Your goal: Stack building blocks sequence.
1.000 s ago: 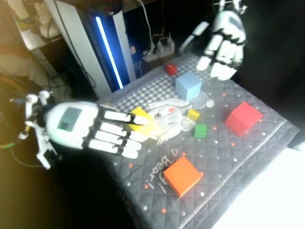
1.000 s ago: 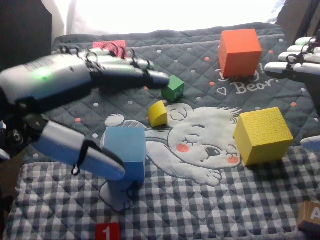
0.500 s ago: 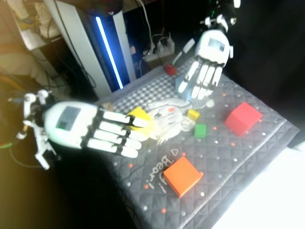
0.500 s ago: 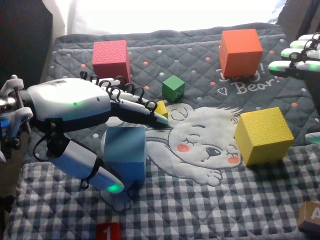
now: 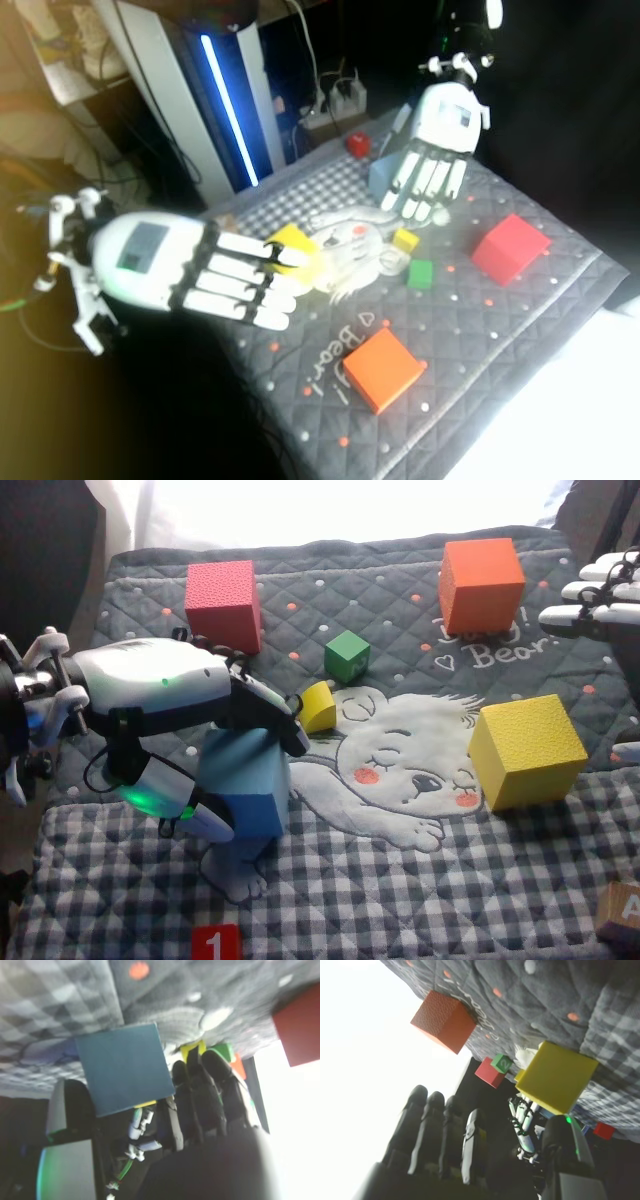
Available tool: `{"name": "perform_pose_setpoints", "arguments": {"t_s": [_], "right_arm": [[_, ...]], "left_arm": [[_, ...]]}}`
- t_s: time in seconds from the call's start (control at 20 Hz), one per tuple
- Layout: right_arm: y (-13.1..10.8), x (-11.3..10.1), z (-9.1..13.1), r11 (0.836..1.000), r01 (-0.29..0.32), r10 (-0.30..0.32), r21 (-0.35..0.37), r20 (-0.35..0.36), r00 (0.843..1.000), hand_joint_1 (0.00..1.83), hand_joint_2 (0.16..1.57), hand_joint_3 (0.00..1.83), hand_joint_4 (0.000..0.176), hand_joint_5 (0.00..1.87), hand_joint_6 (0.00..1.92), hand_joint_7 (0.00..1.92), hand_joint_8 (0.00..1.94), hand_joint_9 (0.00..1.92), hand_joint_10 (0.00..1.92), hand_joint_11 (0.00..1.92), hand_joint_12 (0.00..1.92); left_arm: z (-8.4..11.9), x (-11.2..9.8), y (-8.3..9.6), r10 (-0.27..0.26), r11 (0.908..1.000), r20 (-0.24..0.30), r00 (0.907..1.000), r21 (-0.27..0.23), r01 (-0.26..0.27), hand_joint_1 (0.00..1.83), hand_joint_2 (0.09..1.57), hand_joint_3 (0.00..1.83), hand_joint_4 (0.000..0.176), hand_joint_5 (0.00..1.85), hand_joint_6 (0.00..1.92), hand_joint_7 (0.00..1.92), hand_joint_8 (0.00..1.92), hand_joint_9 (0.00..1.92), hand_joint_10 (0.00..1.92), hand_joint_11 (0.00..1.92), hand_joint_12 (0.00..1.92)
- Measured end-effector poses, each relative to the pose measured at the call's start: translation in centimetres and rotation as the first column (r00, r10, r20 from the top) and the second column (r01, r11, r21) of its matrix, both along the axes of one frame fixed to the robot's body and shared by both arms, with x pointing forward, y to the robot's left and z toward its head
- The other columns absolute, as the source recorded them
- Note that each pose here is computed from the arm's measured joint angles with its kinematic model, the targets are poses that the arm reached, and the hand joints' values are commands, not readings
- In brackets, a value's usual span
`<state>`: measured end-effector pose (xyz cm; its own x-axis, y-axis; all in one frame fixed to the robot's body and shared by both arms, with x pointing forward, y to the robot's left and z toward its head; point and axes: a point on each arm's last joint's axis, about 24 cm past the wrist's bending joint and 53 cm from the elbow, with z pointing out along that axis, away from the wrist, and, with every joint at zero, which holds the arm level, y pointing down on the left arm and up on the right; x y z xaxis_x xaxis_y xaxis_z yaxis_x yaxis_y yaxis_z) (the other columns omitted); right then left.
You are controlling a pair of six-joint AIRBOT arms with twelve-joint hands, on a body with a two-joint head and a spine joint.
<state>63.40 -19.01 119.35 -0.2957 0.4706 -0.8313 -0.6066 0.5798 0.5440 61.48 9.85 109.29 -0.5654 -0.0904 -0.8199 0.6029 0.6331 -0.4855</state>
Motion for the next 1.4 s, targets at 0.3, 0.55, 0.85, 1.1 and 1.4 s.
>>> {"name": "perform_pose_setpoints", "arguments": {"t_s": [0.3,0.55,0.85,1.1,1.4], "right_arm": [[0.0,0.0,0.0,1.0,0.003,-0.003,0.001,-0.001,1.0,0.79,1.08,0.01,0.08,0.32,0.0,0.3,0.01,0.25,0.01,0.17,0.12],[-0.1,0.0,0.0,1.0,0.003,-0.003,0.003,0.0,1.0,0.86,1.08,0.0,0.087,0.35,0.01,0.34,0.01,0.29,0.02,0.21,0.13],[0.2,0.1,-0.2,1.0,0.002,-0.002,0.01,-0.005,1.0,0.79,1.09,0.0,0.089,0.34,0.0,0.33,0.0,0.28,0.0,0.18,0.11],[0.2,0.3,-0.4,1.0,0.002,-0.002,0.008,-0.005,1.0,0.81,1.09,0.0,0.084,0.34,0.0,0.33,0.0,0.26,0.0,0.17,0.09],[0.3,0.3,-0.6,1.0,-0.002,0.002,0.006,-0.005,1.0,0.85,1.07,0.0,0.088,0.35,0.0,0.32,0.0,0.26,0.0,0.19,0.09]], "left_arm": [[4.9,2.7,2.0,0.088,0.9925,0.092,0.9919,-0.092,-0.08,1.33,1.18,0.0,0.0,0.92,0.99,0.73,1.39,0.74,1.47,0.72,1.59],[11.2,7.9,5.1,0.227,0.9676,0.243,0.943,-0.165,-0.191,1.36,1.17,0.0,0.0,0.99,0.93,0.73,1.29,0.78,1.46,0.69,1.54],[11.9,13.2,6.8,0.358,0.9316,0.242,0.9016,-0.157,-0.328,1.36,1.17,0.0,0.0,0.99,0.94,0.7,1.3,0.82,1.41,0.76,1.51],[11.4,14.9,6.6,0.388,0.9201,0.215,0.8962,-0.146,-0.363,1.37,1.13,0.0,0.0,1.11,0.73,0.79,1.18,0.86,1.33,0.79,1.4],[10.8,15.9,6.5,0.403,0.9143,0.202,0.8926,-0.131,-0.383,1.38,1.12,0.0,0.0,1.14,0.66,0.81,1.19,0.88,1.33,0.78,1.47]]}}
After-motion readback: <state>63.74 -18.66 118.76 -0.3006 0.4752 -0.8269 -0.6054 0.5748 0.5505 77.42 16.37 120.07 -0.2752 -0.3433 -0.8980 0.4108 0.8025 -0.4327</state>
